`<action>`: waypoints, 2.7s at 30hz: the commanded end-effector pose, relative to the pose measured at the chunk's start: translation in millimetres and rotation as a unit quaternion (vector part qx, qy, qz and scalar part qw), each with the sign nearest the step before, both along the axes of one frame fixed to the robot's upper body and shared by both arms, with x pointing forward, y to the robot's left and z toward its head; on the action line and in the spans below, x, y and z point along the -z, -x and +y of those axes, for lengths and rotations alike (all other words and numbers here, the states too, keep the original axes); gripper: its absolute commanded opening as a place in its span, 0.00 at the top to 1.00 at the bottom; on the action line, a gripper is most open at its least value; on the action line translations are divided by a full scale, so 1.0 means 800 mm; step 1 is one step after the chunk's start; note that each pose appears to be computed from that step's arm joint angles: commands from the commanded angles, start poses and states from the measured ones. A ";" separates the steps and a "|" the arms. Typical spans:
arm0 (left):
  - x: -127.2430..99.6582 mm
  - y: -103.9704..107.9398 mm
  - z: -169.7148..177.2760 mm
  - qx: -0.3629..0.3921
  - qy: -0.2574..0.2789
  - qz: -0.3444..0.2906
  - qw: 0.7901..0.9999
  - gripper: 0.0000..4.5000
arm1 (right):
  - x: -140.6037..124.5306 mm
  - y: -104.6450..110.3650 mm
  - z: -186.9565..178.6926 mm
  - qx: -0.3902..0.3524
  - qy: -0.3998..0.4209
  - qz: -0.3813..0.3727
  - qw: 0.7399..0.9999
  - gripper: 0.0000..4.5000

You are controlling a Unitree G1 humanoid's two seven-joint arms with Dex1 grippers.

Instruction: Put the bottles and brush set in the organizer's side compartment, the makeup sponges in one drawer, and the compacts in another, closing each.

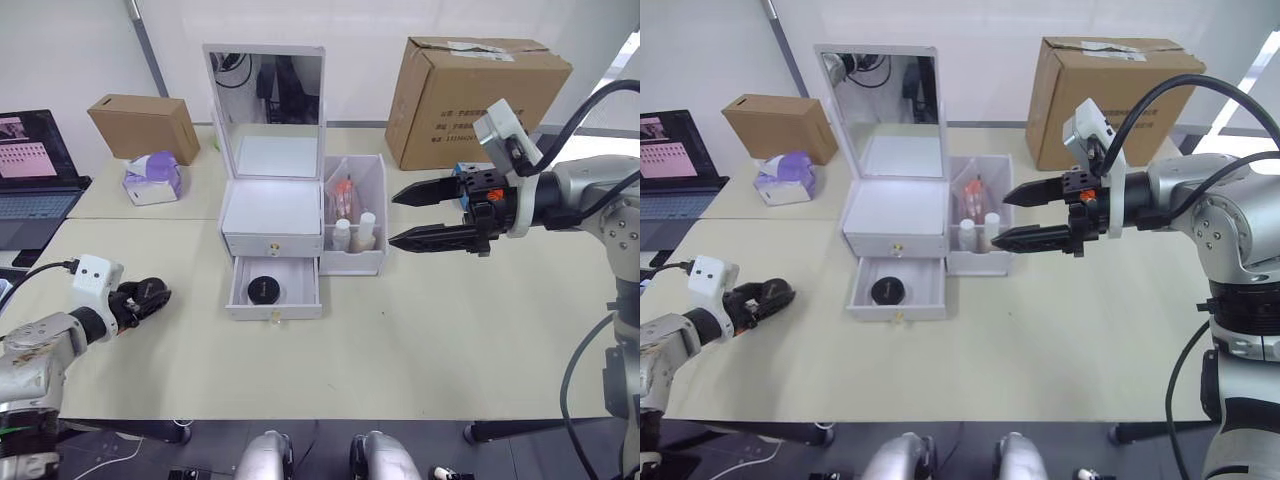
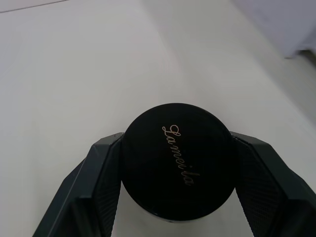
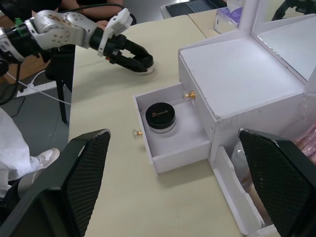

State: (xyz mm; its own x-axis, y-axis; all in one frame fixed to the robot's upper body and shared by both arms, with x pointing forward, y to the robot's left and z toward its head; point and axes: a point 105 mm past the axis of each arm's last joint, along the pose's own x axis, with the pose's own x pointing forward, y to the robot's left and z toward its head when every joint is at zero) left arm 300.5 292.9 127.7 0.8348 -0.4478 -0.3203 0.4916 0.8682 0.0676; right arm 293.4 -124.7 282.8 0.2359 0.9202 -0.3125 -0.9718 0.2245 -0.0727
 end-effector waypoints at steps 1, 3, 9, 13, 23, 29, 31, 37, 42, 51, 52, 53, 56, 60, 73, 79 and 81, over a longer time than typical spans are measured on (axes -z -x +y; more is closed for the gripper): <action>-0.062 0.012 -0.054 0.139 0.022 -0.066 0.988 0.36 | -0.016 0.010 0.000 -0.005 -0.007 -0.025 1.000 0.00; -0.076 0.017 -0.080 0.197 0.052 -0.070 0.977 0.36 | -0.015 0.012 -0.001 0.000 -0.006 -0.026 1.000 0.00; -0.077 0.006 -0.150 0.343 0.012 -0.051 0.938 0.36 | -0.013 0.023 -0.005 0.014 -0.014 -0.021 1.000 0.00; -0.065 -0.015 -0.177 0.394 -0.021 -0.043 0.918 0.36 | -0.009 0.036 -0.006 0.021 -0.012 -0.013 1.000 0.00; -0.053 -0.040 -0.226 0.459 -0.090 -0.053 0.882 0.36 | 0.000 0.055 -0.020 0.069 -0.006 -0.010 0.998 0.00; -0.042 -0.057 -0.228 0.444 -0.129 -0.058 0.885 0.36 | 0.011 0.056 -0.032 0.098 0.013 -0.010 0.995 0.00; -0.039 -0.059 -0.228 0.443 -0.130 -0.057 0.885 0.36 | 0.012 0.056 -0.033 0.099 0.012 -0.009 0.995 0.00; -0.033 -0.060 -0.227 0.430 -0.133 -0.054 0.891 0.36 | 0.010 0.057 -0.034 0.100 0.008 -0.012 0.995 0.00; -0.034 -0.062 -0.220 0.416 -0.140 -0.052 0.897 0.01 | 0.007 0.056 -0.033 0.096 0.003 -0.014 0.995 0.00; -0.039 -0.051 -0.223 0.418 -0.127 -0.051 0.898 0.00 | 0.003 0.053 -0.029 0.084 -0.005 -0.014 0.996 0.00; -0.039 -0.049 -0.223 0.418 -0.123 -0.050 0.899 0.00 | 0.003 0.053 -0.028 0.083 -0.006 -0.014 0.996 0.00; -0.040 -0.046 -0.223 0.418 -0.119 -0.048 0.900 0.00 | 0.002 0.053 -0.028 0.083 -0.005 -0.014 0.996 0.00; -0.050 -0.040 -0.221 0.412 -0.089 -0.053 0.905 0.00 | 0.002 0.053 -0.027 0.081 -0.005 -0.012 0.997 0.00; -0.062 -0.036 -0.207 0.398 -0.033 -0.050 0.915 0.00 | 0.003 0.053 -0.027 0.079 -0.006 -0.010 0.997 0.00; -0.056 -0.041 -0.244 0.435 -0.075 -0.062 0.895 0.75 | -0.001 0.050 -0.026 0.081 -0.006 -0.015 0.997 0.00; -0.052 -0.051 -0.246 0.433 -0.118 -0.054 0.892 0.99 | -0.002 0.051 -0.028 0.086 -0.005 -0.017 0.996 0.00; -0.048 -0.054 -0.243 0.428 -0.138 -0.047 0.892 0.99 | -0.002 0.052 -0.028 0.086 -0.005 -0.017 0.996 0.00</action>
State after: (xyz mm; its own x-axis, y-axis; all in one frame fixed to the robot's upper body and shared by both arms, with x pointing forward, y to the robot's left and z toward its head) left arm 341.5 97.6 158.0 0.2365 -0.8586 -0.4548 0.9597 0.1333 0.2474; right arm 256.1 -145.8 269.9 0.3807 0.8661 -0.3240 -0.9200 0.3900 -0.0383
